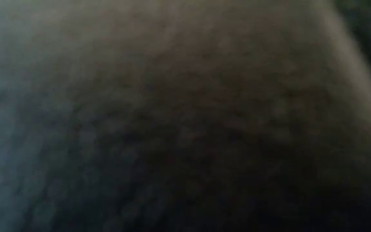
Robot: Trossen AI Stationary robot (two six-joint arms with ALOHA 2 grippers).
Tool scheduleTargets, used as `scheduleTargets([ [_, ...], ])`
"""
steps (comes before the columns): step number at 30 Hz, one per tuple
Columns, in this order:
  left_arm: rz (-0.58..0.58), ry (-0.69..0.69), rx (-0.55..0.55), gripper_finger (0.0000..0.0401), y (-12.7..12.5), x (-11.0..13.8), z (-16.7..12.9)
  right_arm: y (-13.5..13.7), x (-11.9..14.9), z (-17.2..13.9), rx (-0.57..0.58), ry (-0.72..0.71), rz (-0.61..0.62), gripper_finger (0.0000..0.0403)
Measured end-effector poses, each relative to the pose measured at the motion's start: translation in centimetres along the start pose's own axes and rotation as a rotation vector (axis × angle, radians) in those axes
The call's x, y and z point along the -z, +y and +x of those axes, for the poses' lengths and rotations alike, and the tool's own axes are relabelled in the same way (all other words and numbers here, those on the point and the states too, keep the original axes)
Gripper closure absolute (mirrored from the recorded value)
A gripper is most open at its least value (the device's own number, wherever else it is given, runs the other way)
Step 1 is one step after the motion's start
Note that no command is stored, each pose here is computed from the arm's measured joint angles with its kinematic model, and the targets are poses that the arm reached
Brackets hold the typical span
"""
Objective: Pick and place slides into the shelf
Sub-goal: Put the black slipper under the shelf
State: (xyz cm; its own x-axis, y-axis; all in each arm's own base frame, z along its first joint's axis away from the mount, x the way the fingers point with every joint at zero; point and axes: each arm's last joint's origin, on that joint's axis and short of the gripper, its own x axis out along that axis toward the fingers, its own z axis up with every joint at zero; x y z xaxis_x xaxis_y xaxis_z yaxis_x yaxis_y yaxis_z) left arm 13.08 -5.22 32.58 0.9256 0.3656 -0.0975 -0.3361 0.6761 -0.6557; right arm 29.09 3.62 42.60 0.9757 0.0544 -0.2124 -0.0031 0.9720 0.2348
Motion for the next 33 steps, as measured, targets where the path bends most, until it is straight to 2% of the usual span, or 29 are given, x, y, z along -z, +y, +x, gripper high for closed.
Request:
scheduleTargets([
  [8, 0.006, 0.014, 0.0, 0.0365, -0.3, 0.4, 0.3, -0.9, -0.1, 0.3, 0.017, -0.001, 0.04, 0.0215],
  [12, 0.015, 0.017, -0.003, 0.0365, -0.3, 0.5, 0.4, -1.1, -0.3, 0.2, 0.007, -0.008, 0.048, 0.0209],
  [22, 0.024, 0.016, -0.008, 0.0366, -0.2, 0.5, 0.4, -1.1, -0.3, 0.2, 0.001, -0.006, 0.074, 0.0276],
  [30, 0.054, 0.018, -0.01, 0.0366, -0.2, 0.6, 0.4, -1.6, 0.1, 0.1, 0.041, 0.04, 0.185, 0.0318],
  [33, 0.055, 0.018, -0.01, 0.0339, -0.2, 0.6, 0.4, -1.7, 0.2, 0.1, 0.043, 0.042, 0.197, 0.0338],
])
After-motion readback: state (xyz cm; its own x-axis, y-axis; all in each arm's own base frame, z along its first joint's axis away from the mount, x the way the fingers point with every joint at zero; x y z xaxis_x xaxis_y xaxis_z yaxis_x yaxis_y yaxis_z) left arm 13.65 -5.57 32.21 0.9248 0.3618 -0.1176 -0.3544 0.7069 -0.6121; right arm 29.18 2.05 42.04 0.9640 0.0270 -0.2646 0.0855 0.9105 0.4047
